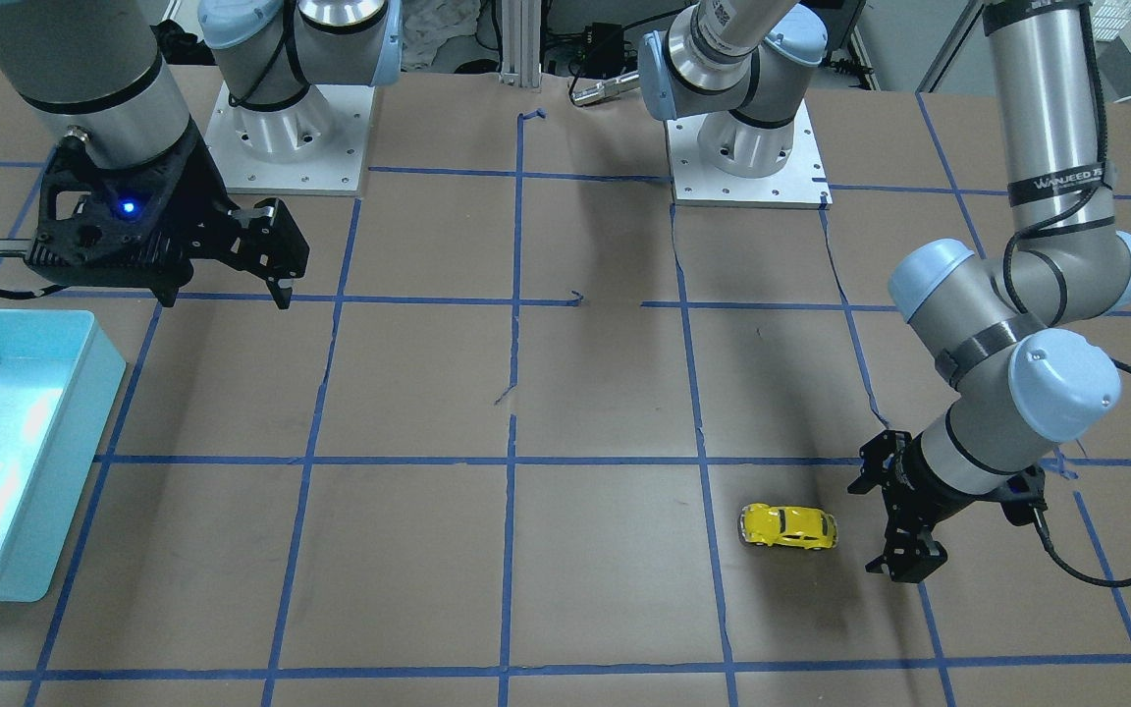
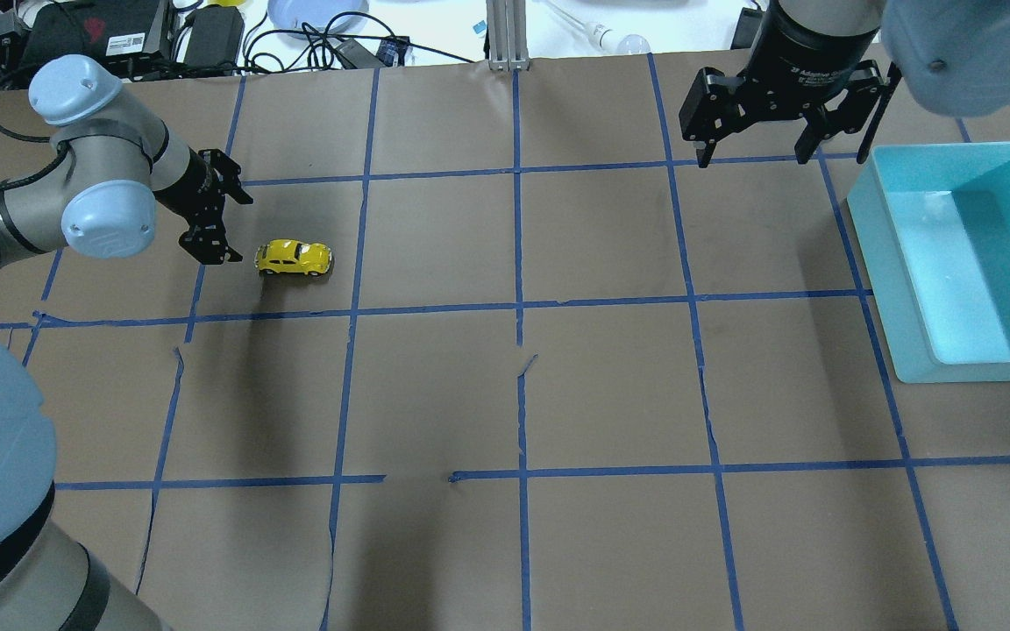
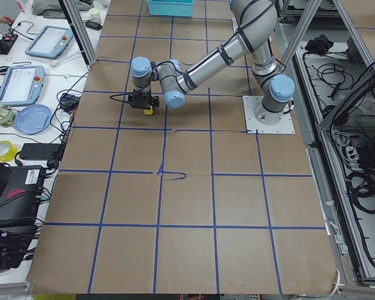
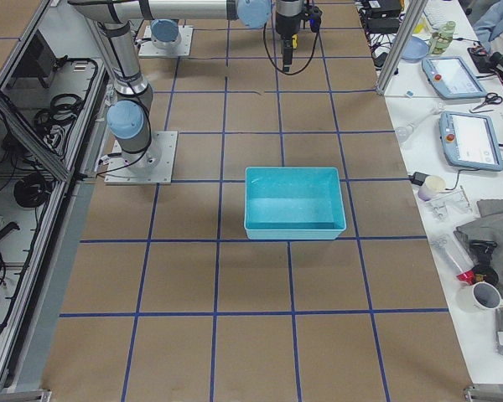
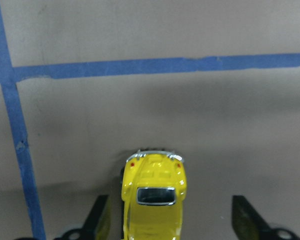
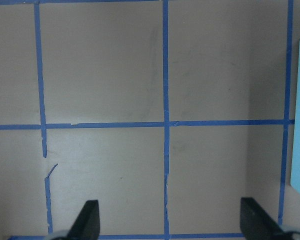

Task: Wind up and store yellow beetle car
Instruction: 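Open and raise the left gripper, releasing the car to roll, then move the right gripper over the rolled car and lower it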

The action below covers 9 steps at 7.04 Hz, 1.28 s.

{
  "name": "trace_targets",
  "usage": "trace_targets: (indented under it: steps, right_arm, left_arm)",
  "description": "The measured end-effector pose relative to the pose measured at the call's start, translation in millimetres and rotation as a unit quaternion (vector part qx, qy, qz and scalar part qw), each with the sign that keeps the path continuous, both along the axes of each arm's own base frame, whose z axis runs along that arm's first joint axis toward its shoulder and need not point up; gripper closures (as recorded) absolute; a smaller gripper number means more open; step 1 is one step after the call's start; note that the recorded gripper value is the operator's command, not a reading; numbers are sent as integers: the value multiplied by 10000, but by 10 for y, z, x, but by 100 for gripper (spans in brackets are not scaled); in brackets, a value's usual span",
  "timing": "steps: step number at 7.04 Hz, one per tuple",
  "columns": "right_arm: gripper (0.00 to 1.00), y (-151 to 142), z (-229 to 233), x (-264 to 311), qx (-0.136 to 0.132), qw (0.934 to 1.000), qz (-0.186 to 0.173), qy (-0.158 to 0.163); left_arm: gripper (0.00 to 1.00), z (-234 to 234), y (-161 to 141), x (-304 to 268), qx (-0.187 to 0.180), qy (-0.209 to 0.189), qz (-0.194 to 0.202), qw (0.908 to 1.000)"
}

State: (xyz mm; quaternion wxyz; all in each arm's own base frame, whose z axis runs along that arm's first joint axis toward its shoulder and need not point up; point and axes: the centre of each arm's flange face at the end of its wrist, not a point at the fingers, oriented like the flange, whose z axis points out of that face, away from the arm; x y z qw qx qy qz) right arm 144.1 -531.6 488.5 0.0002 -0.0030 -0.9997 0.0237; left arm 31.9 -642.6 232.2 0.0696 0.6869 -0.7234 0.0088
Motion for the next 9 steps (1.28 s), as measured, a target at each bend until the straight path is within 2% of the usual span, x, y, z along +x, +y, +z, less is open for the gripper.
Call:
trace_targets:
  steps: [4,5,6,7,8,9]
  right_arm:
    - [0,0,0,-1,0,10000,0,7]
    - [0,0,-1,-1,2,10000,0,6]
    - [0,0,-1,-1,3,10000,0,4]
    - [0,1,-1,-1,3,10000,0,4]
    - [0,0,1,0,2,10000,0,2]
    - [0,0,4,-1,-1,10000,2,6]
  left_arm:
    - [0,423,84,-109,110,28,-105,9999]
    - [0,542,79,-144,160,39,-243,9996]
    - [0,661,58,-195,204,39,-533,9984]
    - [0,786,26,-278,256,27,-985,9948]
    - [0,944,0,-412,320,7,-1657,9856]
    - [0,1122,-11,-587,399,7,-2408,9698]
